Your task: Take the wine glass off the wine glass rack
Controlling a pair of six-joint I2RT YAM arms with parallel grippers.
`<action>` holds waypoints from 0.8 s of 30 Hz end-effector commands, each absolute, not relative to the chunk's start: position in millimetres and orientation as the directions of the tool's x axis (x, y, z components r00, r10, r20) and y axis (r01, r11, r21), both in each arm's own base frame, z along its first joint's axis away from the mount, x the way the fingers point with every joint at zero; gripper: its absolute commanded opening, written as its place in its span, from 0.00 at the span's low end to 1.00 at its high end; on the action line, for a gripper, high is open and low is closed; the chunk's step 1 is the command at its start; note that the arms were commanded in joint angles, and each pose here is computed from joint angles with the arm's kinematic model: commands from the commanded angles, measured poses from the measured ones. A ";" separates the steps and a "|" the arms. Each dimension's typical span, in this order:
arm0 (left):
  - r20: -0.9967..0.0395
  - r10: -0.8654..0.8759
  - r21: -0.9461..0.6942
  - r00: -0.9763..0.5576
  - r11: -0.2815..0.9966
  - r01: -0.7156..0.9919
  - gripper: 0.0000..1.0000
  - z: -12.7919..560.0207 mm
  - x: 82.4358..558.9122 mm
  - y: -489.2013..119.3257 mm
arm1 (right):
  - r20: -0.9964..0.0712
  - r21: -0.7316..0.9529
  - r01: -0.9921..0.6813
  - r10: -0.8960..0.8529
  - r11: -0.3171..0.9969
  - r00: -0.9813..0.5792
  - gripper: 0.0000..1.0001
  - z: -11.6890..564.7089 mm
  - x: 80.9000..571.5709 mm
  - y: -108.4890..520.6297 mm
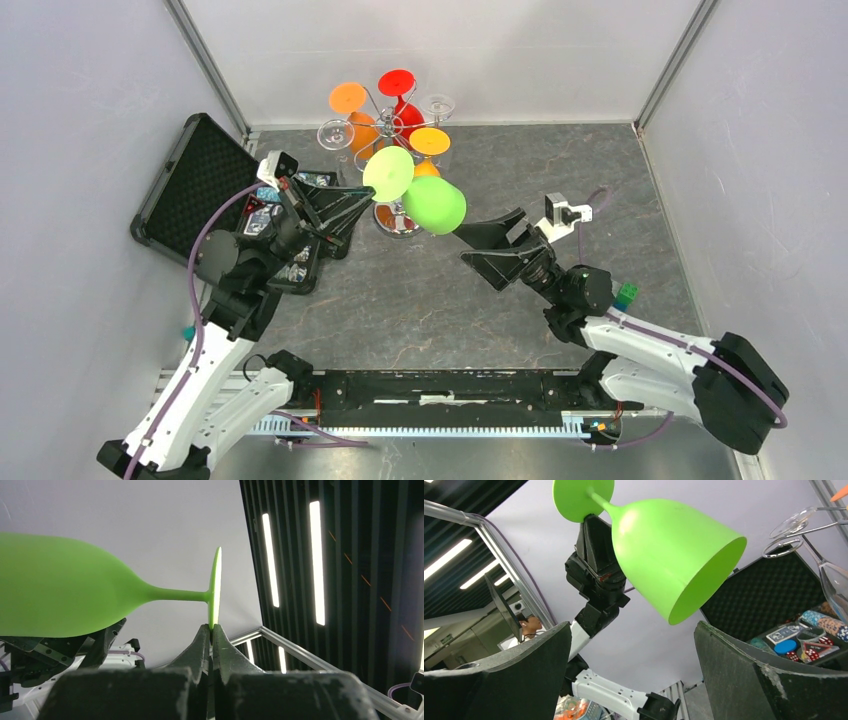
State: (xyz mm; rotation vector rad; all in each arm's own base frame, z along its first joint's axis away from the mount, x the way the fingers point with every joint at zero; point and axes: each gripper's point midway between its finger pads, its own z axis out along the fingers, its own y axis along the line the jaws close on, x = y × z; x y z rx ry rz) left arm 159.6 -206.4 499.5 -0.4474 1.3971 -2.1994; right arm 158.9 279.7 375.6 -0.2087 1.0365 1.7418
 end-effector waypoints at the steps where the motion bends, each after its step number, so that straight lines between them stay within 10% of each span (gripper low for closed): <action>1: 0.026 -0.563 -0.868 -0.826 -0.422 0.261 0.02 518.3 147.5 -195.8 | -0.501 0.435 -0.879 0.759 -0.195 -0.416 0.95 413.8 142.2 266.1; 16: 0.039 -0.564 -0.858 -0.825 -0.442 0.262 0.02 519.5 139.3 -189.4 | -0.441 0.301 -0.904 0.796 -0.305 -0.415 0.87 452.1 124.9 268.8; 24: 0.055 -0.575 -0.870 -0.816 -0.428 0.243 0.02 510.9 144.4 -190.2 | -0.356 0.215 -0.903 0.831 -0.373 -0.428 0.54 469.8 113.1 259.7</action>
